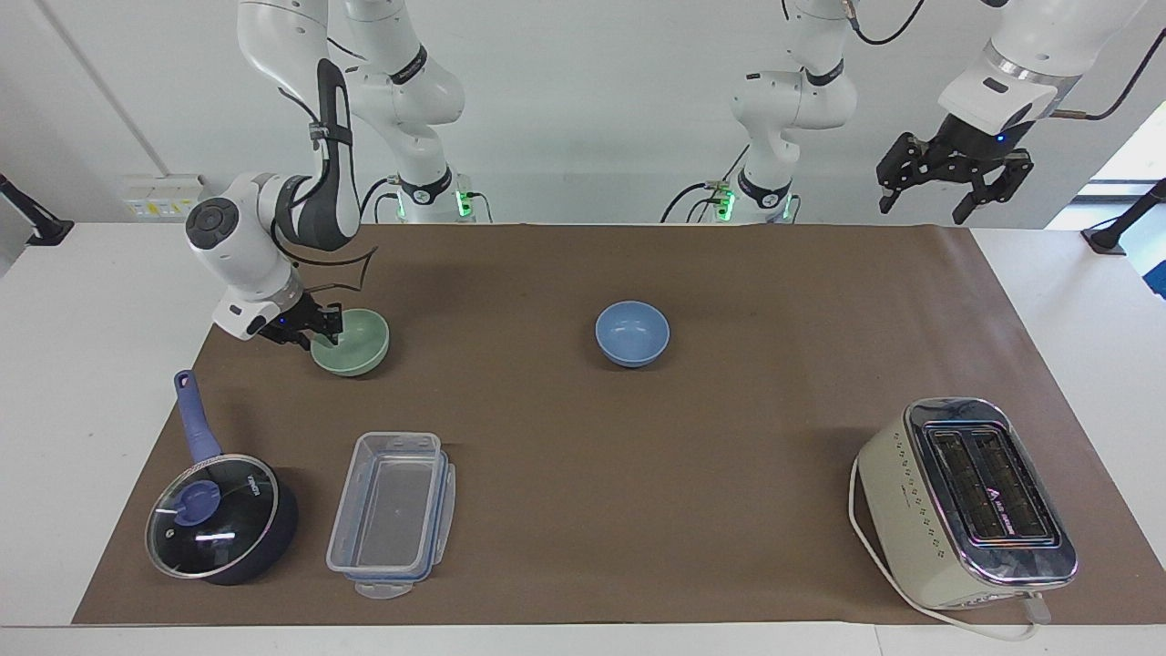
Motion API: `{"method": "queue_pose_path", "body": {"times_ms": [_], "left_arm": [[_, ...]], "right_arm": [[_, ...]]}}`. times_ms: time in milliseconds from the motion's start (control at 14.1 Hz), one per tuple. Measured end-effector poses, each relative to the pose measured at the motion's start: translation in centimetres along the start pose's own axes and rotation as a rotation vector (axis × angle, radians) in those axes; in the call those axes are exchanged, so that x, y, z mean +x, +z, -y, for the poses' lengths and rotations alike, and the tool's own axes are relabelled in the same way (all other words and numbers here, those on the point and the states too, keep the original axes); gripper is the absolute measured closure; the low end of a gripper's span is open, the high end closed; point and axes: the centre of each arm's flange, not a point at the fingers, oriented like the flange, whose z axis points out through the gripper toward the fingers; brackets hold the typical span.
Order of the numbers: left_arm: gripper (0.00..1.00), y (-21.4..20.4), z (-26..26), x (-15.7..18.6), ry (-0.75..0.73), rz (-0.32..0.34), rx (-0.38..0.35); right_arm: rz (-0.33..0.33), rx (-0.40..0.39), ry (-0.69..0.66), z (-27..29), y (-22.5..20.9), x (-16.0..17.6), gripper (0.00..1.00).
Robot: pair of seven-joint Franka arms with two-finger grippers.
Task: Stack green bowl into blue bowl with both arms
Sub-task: 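Grasp the pale green bowl rim with the right gripper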
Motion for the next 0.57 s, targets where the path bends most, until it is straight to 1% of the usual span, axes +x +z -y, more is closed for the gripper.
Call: {"method": "queue_pose_path", "body": {"times_ms": [71,142,213,568], "left_arm": [[0.0,0.1,0.0,0.0,0.0,0.003,0.0],[0.0,0.1,-0.1,0.0,0.001,0.006,-0.001],[0.0,0.1,-0.1,-0.1,0.001,0.008,-0.001],[0.0,0.2,-0.2,-0.1,0.003,0.01,-0.002]], "right_arm": [[0.0,0.0,0.006,0.0,0.0,0.0,0.74],[-0.002,0.0,0.01,0.0,0.0,0.0,0.86],[-0.008,0.003,0.012,0.1,-0.3,0.1,0.94],[-0.031,-0.007,0.007,0.1,-1.7,0.5,0.95]]}}
